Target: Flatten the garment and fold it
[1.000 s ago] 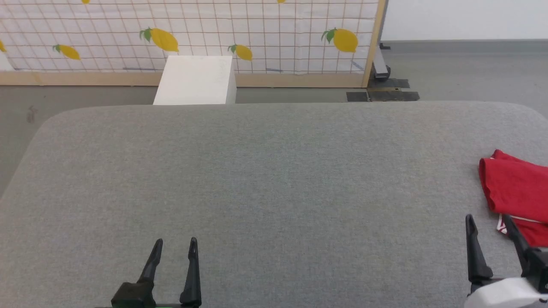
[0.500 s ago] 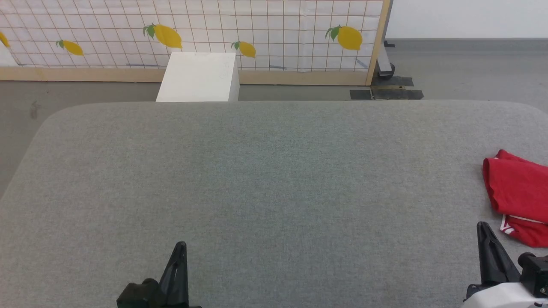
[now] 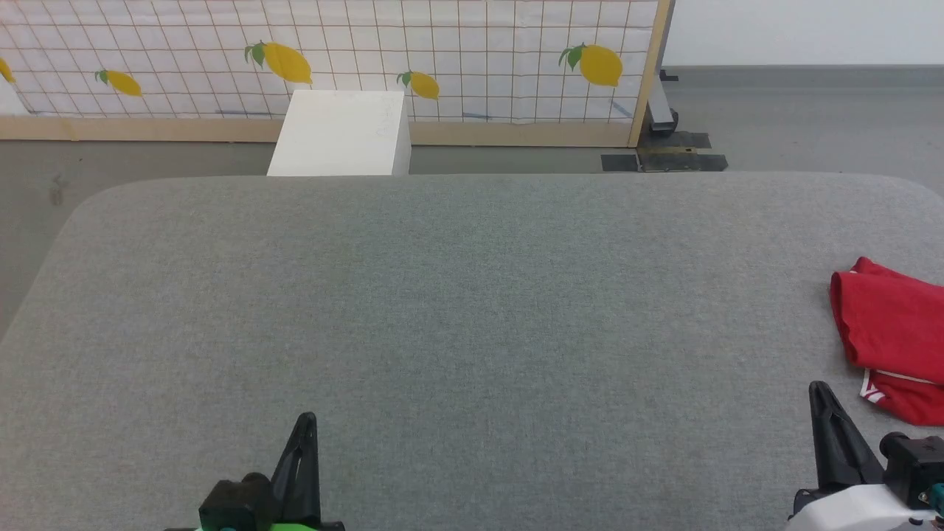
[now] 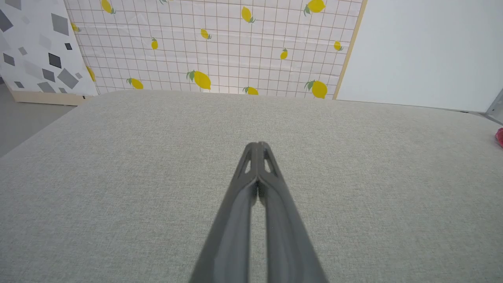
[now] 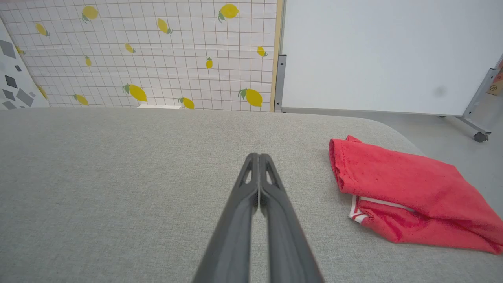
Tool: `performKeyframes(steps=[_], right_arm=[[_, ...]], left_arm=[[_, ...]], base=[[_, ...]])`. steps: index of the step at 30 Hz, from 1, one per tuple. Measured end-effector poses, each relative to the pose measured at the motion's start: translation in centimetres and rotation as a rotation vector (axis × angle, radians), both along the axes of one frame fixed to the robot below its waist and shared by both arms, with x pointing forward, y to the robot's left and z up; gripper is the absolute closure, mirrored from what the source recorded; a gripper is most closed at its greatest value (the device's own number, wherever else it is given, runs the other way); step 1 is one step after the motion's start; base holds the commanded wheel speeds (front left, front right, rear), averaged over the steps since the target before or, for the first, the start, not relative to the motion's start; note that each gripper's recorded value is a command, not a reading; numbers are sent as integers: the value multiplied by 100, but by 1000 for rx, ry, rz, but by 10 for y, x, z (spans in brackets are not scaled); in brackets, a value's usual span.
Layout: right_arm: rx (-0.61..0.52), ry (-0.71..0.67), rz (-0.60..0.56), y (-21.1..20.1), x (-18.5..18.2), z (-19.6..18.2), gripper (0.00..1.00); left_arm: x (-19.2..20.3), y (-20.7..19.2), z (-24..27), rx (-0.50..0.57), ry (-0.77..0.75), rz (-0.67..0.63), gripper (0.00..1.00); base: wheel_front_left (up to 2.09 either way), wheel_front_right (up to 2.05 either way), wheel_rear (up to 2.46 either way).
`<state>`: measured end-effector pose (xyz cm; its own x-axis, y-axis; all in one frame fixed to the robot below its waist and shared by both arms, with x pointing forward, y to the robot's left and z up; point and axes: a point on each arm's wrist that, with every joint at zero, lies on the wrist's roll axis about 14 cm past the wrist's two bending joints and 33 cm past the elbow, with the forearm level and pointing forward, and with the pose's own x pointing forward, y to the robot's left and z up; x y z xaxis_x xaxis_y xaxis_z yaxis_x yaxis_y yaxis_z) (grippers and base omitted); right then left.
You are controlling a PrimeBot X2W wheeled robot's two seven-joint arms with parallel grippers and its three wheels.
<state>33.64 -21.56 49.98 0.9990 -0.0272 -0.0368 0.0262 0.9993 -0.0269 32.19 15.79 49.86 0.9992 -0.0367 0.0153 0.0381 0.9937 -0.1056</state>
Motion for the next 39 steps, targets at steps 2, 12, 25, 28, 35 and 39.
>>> performKeyframes(steps=[2,12,25,28,35,39], right_arm=[[1,3,2,1,0,0,100],[2,-6,17,6,5,3,100],[-1,-8,37,13,10,6,100],[0,-6,41,14,10,6,100],[0,-5,52,18,11,7,100],[0,-12,61,21,14,10,100]], left_arm=[[1,0,0,0,2,1,100],[6,2,4,20,-5,0,100],[13,5,8,40,-7,6,100],[14,5,7,40,-1,6,100],[18,6,10,46,-2,7,100],[20,8,11,63,-2,11,100]], base=[[0,0,0],[0,0,0],[0,0,0],[0,0,0],[0,0,0],[0,0,0]])
